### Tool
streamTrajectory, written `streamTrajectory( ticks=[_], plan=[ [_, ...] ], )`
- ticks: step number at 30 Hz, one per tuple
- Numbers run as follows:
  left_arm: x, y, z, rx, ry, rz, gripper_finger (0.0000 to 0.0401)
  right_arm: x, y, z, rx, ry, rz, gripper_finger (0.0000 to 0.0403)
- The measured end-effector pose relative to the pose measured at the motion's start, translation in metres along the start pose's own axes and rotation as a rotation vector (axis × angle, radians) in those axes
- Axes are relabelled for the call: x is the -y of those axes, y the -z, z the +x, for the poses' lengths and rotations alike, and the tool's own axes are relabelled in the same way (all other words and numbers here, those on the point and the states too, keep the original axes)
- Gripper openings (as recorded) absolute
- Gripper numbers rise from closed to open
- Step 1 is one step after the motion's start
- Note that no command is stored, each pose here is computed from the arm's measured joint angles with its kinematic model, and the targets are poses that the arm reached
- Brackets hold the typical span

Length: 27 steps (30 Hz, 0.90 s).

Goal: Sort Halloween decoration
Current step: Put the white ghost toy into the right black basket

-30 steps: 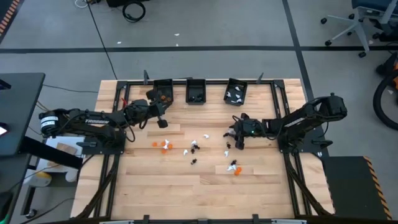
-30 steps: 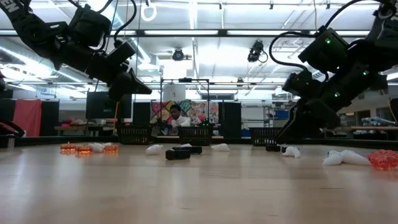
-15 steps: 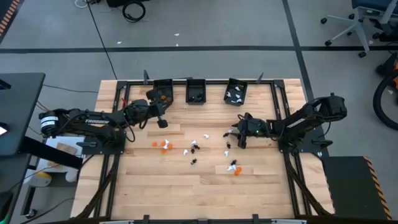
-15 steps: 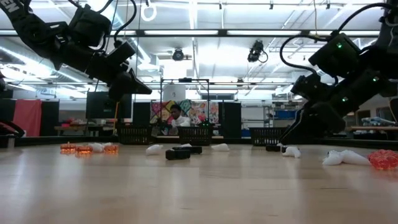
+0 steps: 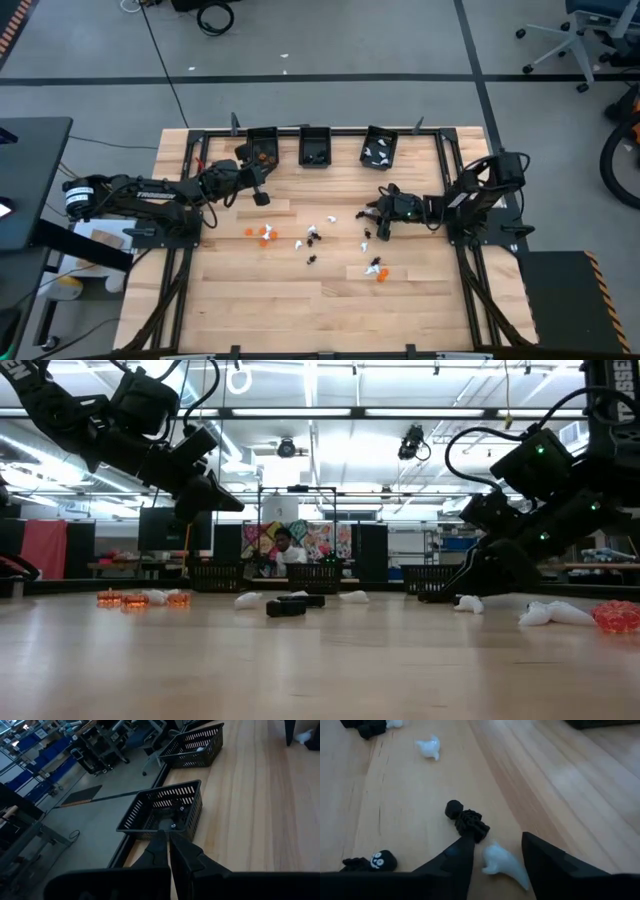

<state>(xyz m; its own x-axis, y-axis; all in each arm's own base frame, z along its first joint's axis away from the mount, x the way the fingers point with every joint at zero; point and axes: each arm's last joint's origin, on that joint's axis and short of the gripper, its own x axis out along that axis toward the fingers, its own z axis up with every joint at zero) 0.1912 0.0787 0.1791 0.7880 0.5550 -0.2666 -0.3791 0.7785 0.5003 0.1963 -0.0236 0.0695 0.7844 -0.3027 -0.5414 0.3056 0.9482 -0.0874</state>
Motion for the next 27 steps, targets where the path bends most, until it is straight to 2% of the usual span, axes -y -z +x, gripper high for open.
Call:
streamTrajectory(
  ticks=[11, 21, 27],
  plan=[
    [0.0, 0.0, 0.0, 0.0, 0.001, 0.007, 0.0, 0.003, -0.002, -0.001, -0.004, -0.017, 0.005, 0.0078],
    [0.0, 0.0, 0.0, 0.001, 0.0, 0.007, 0.0, 0.004, -0.004, -0.003, 0.008, 0.0, 0.031, 0.0072],
    [0.0, 0.0, 0.0, 0.001, 0.0, 0.006, 0.0, 0.012, -0.015, 0.001, 0.022, 0.103, 0.119, 0.0072]
  ],
)
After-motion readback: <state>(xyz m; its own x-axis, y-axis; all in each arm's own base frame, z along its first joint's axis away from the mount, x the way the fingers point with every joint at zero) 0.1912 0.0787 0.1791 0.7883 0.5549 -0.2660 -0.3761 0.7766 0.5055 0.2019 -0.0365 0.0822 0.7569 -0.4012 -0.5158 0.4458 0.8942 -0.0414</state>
